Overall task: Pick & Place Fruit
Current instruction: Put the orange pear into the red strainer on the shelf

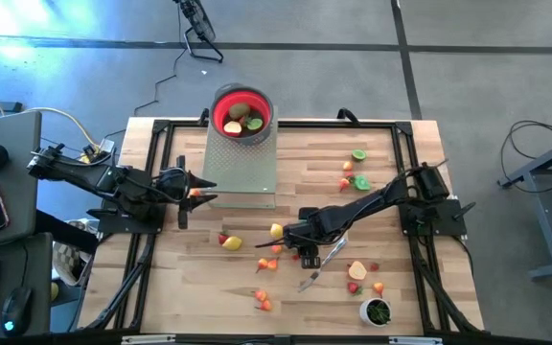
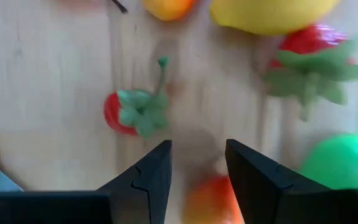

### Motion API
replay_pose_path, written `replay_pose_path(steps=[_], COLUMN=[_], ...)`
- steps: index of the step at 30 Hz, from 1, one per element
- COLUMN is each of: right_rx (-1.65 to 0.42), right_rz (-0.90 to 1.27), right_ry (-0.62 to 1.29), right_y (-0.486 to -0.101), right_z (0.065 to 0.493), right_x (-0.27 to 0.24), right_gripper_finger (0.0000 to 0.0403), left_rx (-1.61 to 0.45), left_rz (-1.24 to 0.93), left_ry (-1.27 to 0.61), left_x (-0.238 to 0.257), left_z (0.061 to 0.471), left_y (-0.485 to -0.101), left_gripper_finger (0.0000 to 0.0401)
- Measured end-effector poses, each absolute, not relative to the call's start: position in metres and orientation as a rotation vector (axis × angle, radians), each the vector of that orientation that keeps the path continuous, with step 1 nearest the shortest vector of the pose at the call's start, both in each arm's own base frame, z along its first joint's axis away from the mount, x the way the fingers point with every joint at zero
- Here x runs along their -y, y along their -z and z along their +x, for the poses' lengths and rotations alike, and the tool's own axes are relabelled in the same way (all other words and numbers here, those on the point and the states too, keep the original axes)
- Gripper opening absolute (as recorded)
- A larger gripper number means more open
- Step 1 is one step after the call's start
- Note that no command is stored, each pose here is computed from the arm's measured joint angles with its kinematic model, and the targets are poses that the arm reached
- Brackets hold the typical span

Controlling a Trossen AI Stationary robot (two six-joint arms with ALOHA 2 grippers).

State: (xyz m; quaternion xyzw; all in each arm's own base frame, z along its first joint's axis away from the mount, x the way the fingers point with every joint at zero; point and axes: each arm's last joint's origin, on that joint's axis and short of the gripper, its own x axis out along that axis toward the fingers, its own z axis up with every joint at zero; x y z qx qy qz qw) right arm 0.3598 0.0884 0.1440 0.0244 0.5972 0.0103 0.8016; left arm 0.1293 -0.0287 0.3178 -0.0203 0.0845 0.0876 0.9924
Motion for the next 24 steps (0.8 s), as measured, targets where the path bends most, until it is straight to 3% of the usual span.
replay_pose_path(steps=[14,24], right_rx=[-1.227,-1.326], right_rz=[0.104,0.230], right_ry=[0.002,0.176], right_y=[-0.147,-0.182], right_z=[0.366,0.370], right_x=[-0.090,-0.089], right_gripper_finger=[0.0144,0.0144], left_rx=[-0.169,-0.169], left_rz=[-0.041,-0.041], left_ry=[-0.176,-0.176], left_x=[0.029,0.029], left_z=[0.129,0.129], left_y=[-0.318,-0.318], left_gripper_finger=[0.0135,0.0135])
